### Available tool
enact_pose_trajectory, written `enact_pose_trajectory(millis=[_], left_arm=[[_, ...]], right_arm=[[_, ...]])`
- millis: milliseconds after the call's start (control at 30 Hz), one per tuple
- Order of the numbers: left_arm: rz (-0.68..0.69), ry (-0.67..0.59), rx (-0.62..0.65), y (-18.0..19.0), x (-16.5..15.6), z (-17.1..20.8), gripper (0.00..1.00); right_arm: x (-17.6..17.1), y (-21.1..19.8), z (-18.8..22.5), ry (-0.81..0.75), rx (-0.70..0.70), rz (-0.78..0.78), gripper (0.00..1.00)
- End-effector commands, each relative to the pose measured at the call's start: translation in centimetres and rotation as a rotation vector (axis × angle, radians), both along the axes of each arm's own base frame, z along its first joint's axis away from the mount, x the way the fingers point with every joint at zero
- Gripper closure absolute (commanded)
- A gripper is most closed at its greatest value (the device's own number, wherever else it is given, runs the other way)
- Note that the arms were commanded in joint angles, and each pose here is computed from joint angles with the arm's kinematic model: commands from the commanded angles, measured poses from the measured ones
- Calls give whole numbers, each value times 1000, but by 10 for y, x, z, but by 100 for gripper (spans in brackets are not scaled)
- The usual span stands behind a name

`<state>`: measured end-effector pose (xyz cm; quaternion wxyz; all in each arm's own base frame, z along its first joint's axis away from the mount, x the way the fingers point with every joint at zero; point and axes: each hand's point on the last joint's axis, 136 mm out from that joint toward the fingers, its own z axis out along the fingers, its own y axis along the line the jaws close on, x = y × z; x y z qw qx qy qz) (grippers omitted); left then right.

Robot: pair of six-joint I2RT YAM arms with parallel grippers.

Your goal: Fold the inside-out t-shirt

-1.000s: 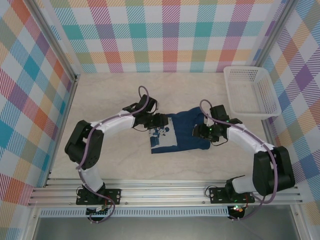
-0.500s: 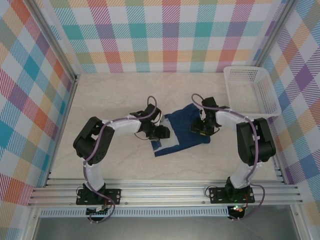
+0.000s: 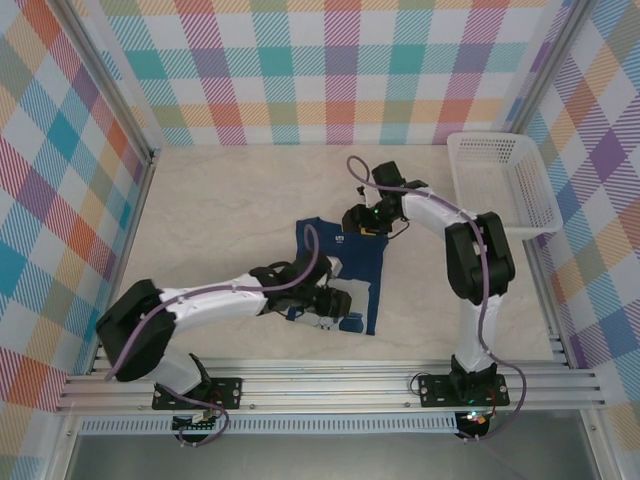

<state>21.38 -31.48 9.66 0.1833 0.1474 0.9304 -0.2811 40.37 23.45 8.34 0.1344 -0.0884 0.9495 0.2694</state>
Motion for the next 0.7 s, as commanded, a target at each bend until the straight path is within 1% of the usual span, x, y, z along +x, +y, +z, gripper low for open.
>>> enact_pose_trajectory(millis=[0,67,133,200,300,333,400,467,667], left_arm=[[157,-86,8,36,53,18,33],[195,-51,-39,46,82,16,33],[200,-23,-84,44,106,14,33],[180,-21,-90,35,130,13,33],[138,3,-58,22,151,-2,34],[127,42,-50,19,153,-15,35],[114,101,-53,15,151,-30,37],[120,128,-37,18,146,-41,37],[159,168,44,45,120,-73,37]], right_arm=[[-18,-31,28,-45,-23,-36,37],[-31,-39,22,-35,-43,-61,37],[-36,-45,15,-18,-56,-101,37],[-33,-58,8,8,-89,-159,37],[-28,-71,-2,29,-71,-218,40],[-27,-70,-6,38,-66,-216,42],[-27,-54,-9,70,-3,-172,47],[-29,-42,-11,76,31,-149,49],[-16,-46,-37,105,-42,-144,52]])
